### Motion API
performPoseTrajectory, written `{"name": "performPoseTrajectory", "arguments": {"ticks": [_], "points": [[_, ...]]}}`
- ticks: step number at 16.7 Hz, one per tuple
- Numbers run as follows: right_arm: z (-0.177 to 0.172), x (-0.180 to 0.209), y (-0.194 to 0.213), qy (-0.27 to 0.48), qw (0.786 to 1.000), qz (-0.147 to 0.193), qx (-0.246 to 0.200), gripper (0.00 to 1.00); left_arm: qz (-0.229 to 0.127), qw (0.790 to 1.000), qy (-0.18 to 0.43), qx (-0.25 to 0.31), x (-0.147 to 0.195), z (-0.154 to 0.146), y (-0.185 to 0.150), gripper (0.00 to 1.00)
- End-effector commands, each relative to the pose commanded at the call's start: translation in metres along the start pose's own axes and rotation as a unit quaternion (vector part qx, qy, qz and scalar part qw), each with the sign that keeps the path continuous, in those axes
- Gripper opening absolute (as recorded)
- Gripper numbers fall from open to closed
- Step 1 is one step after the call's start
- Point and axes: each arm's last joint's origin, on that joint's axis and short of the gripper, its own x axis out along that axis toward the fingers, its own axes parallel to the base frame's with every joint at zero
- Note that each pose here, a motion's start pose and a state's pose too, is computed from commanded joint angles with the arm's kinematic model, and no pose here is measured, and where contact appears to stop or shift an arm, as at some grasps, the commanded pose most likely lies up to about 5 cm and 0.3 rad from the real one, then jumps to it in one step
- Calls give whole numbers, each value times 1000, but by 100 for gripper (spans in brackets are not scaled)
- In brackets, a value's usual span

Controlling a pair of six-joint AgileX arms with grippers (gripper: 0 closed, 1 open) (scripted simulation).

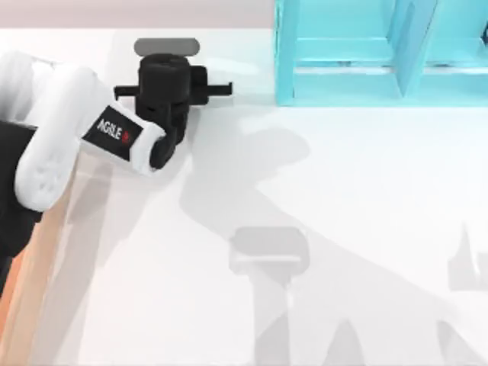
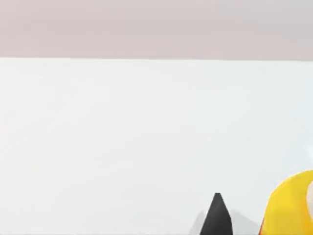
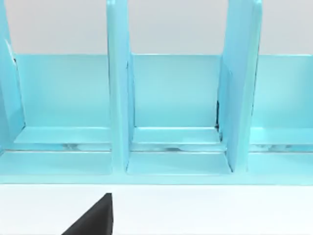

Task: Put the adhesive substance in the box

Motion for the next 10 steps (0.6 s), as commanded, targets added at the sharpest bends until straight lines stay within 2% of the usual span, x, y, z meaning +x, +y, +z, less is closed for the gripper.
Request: {"name": "performPoseTrajectory", "arguments": {"ticks": [7, 10], "points": [[0, 0, 0, 0, 1000, 0, 0, 100, -1, 1000, 1, 1, -1, 1, -1, 0], [0, 0, 0, 0, 1000, 0, 0, 100, -2, 1000, 0, 2, -7, 26, -3, 0]]}}
